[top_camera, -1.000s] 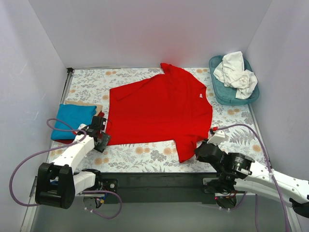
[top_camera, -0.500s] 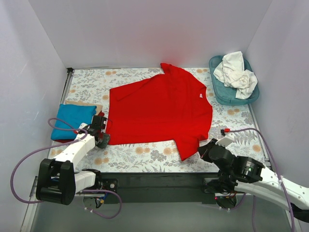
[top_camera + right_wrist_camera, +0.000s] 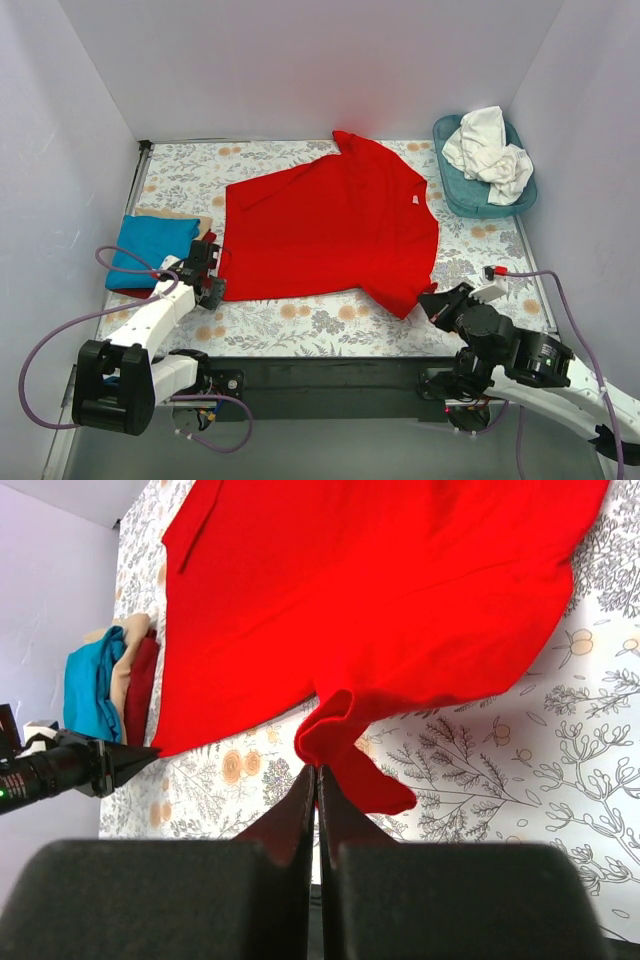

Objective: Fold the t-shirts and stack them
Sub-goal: Fold the tshirt

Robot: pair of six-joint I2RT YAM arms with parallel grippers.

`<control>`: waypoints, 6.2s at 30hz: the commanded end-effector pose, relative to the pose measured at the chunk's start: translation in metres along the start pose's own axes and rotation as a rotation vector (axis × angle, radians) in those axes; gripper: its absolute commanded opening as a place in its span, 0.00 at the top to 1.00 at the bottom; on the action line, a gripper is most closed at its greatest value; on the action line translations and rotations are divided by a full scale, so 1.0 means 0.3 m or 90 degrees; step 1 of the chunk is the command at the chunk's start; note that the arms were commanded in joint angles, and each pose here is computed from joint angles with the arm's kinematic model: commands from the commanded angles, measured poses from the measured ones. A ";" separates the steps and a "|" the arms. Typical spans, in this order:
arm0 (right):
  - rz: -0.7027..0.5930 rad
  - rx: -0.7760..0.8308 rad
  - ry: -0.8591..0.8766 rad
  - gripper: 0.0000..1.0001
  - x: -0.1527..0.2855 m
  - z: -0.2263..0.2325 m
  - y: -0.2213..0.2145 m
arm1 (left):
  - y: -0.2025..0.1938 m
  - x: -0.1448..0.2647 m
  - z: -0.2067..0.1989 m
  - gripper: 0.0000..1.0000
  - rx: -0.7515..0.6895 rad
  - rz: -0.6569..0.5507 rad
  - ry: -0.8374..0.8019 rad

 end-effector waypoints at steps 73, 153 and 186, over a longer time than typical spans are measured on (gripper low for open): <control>0.037 0.289 -0.117 0.99 -0.807 0.136 0.691 | 0.217 -0.102 -0.669 1.00 0.021 0.003 -0.036; 0.212 0.086 -0.263 0.41 -0.688 -0.436 0.247 | 0.105 -0.218 -0.386 0.97 0.041 0.058 -0.006; 0.221 0.095 -0.280 0.99 -0.713 -0.476 0.266 | 0.120 -0.221 -0.372 1.00 0.019 0.045 0.021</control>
Point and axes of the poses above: each gripper's point midway between its finger pads, its own x axis back along the fingers, its own z axis along the line the jaws close on, y = z × x, the point moved 1 cm from there along x, back along the fingers, and after that the axes turned 7 degrees about x, right-handed, at the moved point
